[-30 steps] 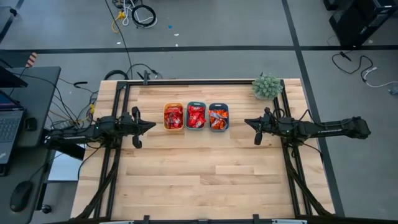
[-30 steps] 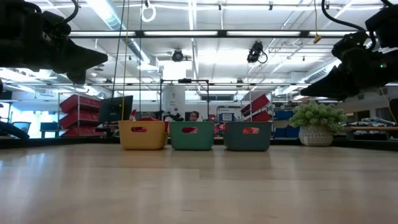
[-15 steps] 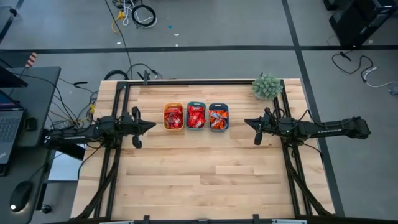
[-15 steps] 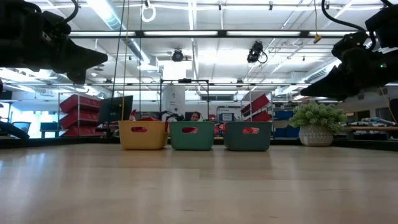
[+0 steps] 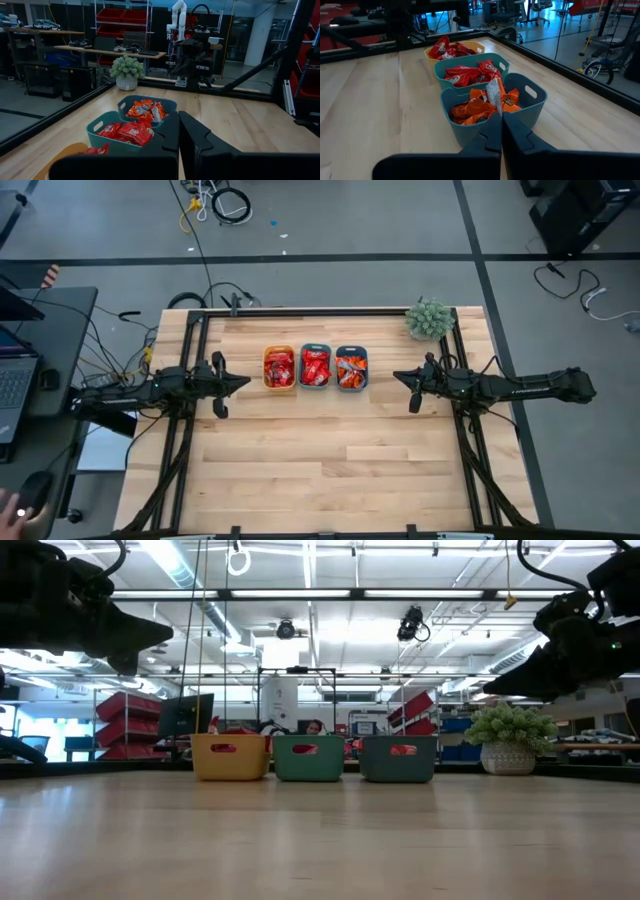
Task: Sort candy
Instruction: Return to Home Position
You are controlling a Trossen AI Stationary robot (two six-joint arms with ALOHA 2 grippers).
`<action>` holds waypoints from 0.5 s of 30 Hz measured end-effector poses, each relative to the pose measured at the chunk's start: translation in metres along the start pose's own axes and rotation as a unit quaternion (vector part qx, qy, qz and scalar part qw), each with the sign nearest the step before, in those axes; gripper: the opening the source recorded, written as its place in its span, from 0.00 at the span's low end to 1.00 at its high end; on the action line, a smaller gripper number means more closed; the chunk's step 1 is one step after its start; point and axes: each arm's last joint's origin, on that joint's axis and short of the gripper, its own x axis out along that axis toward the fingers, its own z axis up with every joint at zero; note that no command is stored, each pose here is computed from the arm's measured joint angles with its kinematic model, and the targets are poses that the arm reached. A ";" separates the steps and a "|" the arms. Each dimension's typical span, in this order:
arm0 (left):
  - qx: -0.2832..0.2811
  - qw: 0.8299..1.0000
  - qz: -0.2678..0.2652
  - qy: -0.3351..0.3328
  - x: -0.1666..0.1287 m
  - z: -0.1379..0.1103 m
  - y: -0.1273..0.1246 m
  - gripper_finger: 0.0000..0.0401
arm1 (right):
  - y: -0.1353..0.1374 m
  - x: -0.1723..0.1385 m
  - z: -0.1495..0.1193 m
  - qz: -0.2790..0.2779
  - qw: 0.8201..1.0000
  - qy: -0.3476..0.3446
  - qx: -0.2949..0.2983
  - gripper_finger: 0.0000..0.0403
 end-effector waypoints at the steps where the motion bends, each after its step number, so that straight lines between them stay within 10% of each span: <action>1: 0.000 1.000 0.000 0.000 0.000 0.000 0.000 0.01 | 0.000 0.000 0.000 0.000 1.000 0.000 0.000 0.00; 15: 0.000 1.000 0.000 0.000 0.000 0.000 0.000 0.01 | 0.000 0.000 0.000 0.000 1.000 0.000 0.000 0.00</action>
